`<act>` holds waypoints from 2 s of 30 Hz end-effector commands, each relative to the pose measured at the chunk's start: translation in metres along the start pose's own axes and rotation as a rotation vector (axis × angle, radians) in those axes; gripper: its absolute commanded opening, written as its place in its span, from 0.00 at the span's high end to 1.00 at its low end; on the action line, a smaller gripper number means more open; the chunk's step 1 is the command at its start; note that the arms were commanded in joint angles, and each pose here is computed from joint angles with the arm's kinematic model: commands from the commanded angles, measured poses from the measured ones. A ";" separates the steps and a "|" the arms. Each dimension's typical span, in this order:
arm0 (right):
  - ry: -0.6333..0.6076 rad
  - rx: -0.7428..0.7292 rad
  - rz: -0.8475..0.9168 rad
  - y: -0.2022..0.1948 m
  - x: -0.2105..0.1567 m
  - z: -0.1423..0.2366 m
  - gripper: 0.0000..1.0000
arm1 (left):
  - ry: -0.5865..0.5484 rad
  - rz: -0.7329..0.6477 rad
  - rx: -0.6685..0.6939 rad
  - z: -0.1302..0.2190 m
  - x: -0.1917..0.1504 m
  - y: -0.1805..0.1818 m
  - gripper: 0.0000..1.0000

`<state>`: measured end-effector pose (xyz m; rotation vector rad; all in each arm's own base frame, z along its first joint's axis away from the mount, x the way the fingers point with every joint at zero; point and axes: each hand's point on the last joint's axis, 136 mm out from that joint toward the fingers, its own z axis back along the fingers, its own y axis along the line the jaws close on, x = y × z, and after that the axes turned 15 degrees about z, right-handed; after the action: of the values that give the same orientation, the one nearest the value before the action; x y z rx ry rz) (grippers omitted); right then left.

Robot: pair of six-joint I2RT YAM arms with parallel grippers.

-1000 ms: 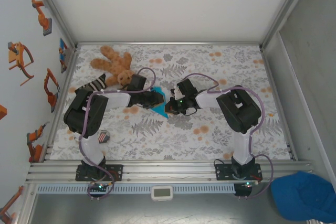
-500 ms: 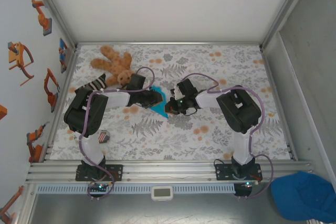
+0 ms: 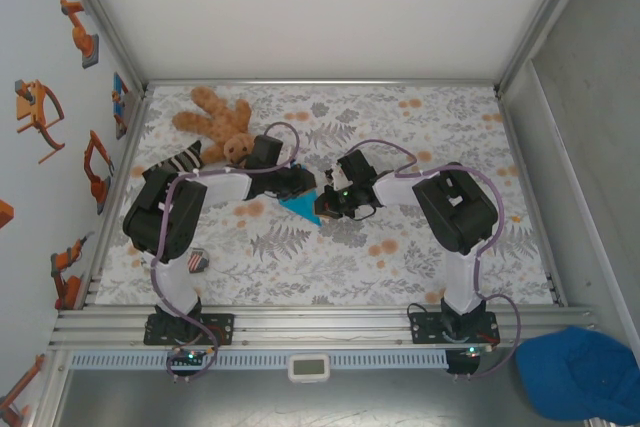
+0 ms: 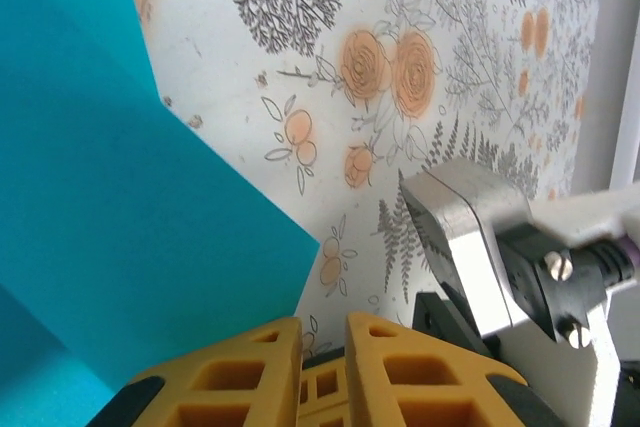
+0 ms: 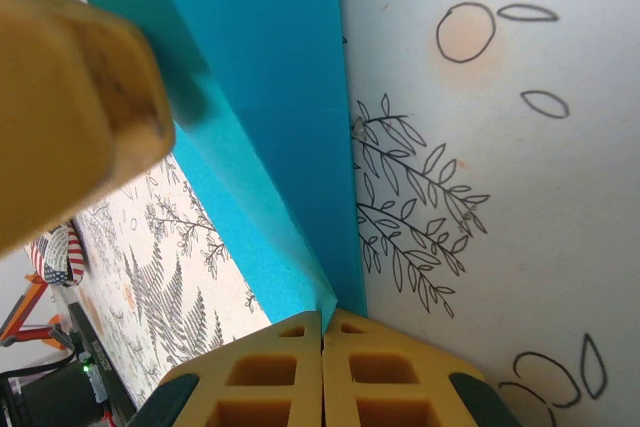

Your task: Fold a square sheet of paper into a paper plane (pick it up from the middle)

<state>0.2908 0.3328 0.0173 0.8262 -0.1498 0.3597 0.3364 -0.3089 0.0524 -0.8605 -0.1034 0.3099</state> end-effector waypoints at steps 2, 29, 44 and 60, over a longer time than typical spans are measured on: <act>0.089 -0.089 -0.068 -0.029 -0.028 -0.006 0.92 | -0.029 0.052 0.083 -0.003 0.005 0.016 0.84; 0.105 -0.101 -0.080 -0.035 -0.036 -0.008 0.93 | -0.046 0.075 0.135 -0.004 0.012 0.031 0.86; 0.120 -0.108 -0.092 -0.038 -0.039 -0.010 0.95 | -0.066 0.101 0.152 0.001 0.016 0.041 0.91; 0.132 -0.108 -0.101 -0.038 -0.040 -0.011 0.95 | -0.069 0.125 0.188 0.000 0.016 0.053 0.92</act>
<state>0.2899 0.3327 0.0161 0.8285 -0.1408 0.3646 0.3455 -0.2803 0.0258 -0.7171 -0.1136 0.4246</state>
